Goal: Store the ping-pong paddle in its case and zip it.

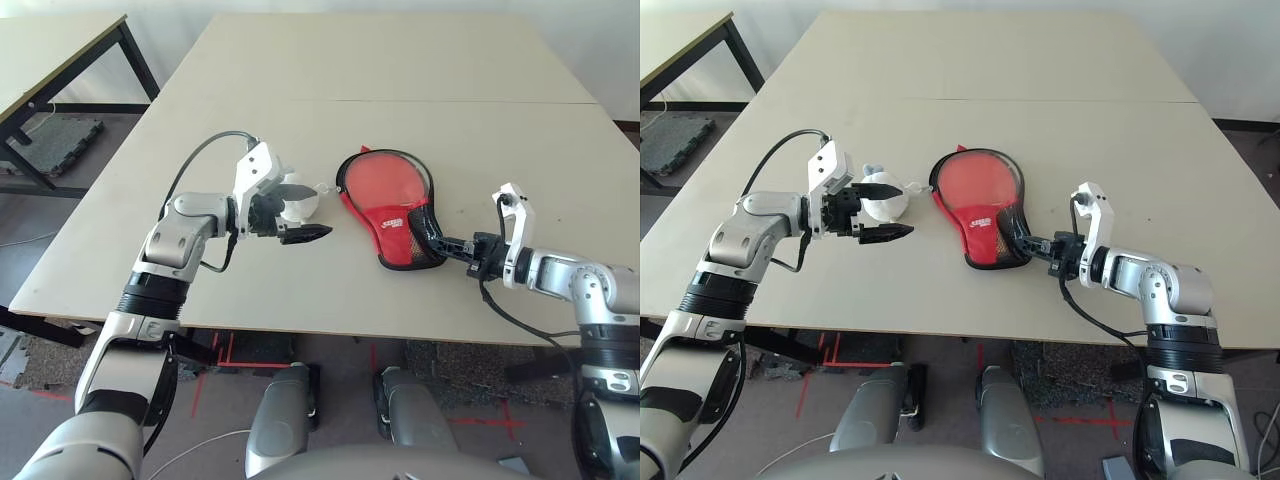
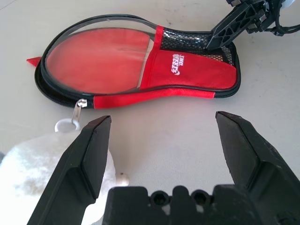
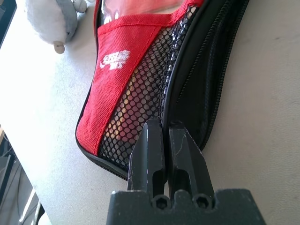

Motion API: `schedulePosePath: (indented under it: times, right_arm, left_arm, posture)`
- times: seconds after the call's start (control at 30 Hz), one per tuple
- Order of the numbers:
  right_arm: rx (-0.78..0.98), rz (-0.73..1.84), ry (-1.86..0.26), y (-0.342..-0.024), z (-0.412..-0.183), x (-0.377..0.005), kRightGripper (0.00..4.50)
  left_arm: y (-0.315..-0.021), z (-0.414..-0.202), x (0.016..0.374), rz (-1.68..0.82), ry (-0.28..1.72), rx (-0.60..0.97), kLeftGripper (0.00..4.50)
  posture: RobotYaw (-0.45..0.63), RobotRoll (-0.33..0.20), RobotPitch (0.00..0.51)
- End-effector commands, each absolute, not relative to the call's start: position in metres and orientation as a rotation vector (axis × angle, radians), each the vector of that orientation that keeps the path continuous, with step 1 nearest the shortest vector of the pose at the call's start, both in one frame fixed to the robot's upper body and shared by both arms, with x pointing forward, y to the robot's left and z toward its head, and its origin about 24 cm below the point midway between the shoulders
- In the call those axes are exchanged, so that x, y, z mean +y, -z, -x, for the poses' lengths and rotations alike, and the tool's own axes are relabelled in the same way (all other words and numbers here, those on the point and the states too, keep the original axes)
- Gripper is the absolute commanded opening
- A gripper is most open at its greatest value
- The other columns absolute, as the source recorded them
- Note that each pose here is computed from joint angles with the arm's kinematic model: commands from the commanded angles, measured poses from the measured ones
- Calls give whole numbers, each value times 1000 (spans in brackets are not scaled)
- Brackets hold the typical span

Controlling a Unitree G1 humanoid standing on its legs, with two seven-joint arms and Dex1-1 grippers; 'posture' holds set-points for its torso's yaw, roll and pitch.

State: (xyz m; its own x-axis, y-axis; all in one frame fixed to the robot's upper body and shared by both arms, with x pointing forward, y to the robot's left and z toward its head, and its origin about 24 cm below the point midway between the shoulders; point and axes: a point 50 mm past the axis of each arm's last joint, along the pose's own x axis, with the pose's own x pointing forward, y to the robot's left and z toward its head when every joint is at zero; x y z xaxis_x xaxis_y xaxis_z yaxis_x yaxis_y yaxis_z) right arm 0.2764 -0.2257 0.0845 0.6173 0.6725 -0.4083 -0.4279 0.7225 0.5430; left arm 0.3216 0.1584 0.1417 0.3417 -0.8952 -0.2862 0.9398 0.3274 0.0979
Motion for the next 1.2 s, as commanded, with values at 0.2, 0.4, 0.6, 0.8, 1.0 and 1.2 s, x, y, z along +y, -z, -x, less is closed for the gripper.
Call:
schedulePosePath:
  times: [0.2,0.4,0.6,0.8,1.0,1.2]
  right_arm:
    - [714,-437,-660,-81,-260,-242,51]
    - [732,-427,-676,-87,-253,-253,51]
    - [790,-410,-731,-93,-239,-259,51]
    - [837,-387,-741,-98,-226,-269,51]
    - [922,-388,-799,-104,-199,-277,51]
    - [982,-407,-826,-105,-181,-281,51]
  left_arm:
    - [-135,-321,163,-260,1198,220,4500]
    - [-134,-321,164,-260,1195,222,4500]
    - [-132,-321,163,-259,1199,226,4500]
    - [-132,-322,163,-260,1201,226,4500]
    - [-130,-322,164,-262,1204,230,4500]
    - [-129,-322,163,-262,1210,232,4500]
  posture:
    - [115,0,115]
    - [110,0,116]
    - [105,0,120]
    - [101,0,121]
    - [94,0,124]
    - [92,0,127]
